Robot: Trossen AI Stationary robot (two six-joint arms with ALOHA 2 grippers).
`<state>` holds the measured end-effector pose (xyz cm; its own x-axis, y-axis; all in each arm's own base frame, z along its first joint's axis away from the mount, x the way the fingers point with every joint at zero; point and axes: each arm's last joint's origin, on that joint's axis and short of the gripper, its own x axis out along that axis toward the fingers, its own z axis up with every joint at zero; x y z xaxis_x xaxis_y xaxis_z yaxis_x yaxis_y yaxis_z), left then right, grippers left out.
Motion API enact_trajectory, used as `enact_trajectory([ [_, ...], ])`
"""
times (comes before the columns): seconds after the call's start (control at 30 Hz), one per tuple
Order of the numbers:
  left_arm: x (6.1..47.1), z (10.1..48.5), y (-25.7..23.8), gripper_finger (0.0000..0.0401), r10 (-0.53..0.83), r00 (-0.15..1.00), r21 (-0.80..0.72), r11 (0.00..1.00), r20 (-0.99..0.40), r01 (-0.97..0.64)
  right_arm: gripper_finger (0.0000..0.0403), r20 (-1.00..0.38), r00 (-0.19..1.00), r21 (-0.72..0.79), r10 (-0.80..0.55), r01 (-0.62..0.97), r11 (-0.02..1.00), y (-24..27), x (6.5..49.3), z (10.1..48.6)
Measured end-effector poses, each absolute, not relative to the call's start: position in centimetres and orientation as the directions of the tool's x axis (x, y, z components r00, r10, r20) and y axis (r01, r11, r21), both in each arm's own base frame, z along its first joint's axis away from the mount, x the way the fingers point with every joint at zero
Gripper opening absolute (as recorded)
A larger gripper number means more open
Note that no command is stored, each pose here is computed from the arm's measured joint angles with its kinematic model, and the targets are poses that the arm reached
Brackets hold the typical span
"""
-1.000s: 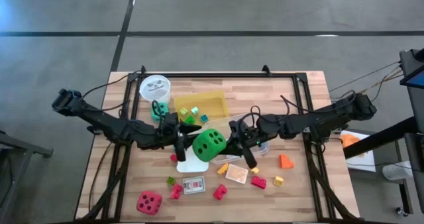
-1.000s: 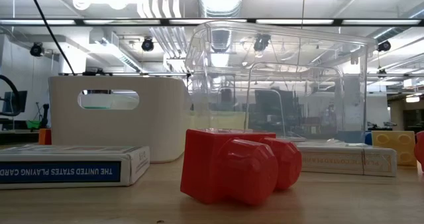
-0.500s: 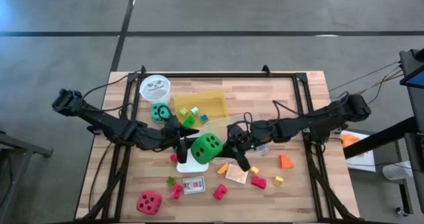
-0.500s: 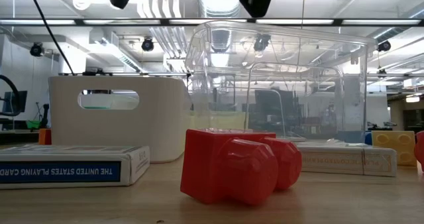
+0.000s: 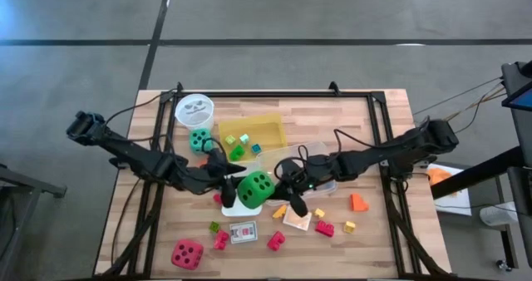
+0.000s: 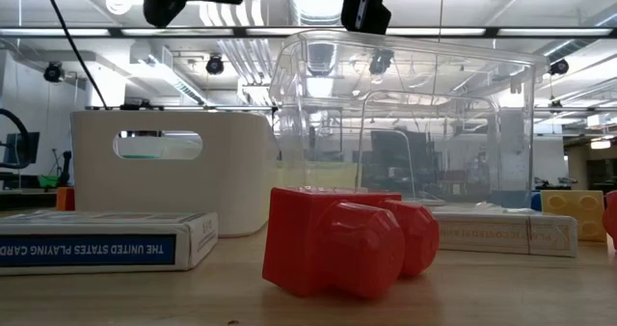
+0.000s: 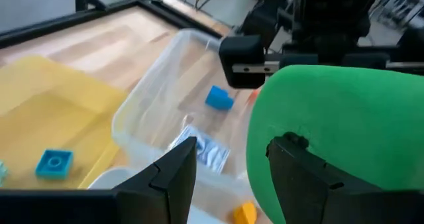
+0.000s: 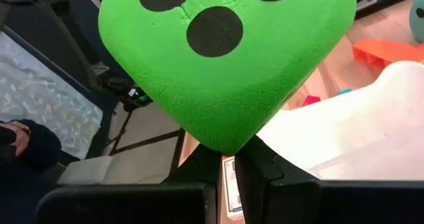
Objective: Pick & Place Toys
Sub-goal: Put the green dice into the white bin
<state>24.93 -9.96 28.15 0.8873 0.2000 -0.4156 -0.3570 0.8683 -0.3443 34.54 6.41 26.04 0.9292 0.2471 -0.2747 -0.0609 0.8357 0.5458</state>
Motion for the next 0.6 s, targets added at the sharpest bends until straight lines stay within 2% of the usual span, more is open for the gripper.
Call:
enact_trajectory([
  [0.27, 24.2, 27.0, -9.8, 0.0187, 0.216, 0.828, -0.325, 0.846, -0.517, -0.423, 0.0017, -0.371, 0.898, 0.515, 0.239, -0.015, 0.857, 6.7, 36.7, 25.3],
  [0.6, 22.6, 27.3, -10.3, 0.0187, 0.204, 0.806, -0.321, 0.842, -0.555, -0.434, 0.0017, -0.500, 0.844, 0.408, 0.194, 0.031, 0.913, 7.0, 39.0, 26.6],
])
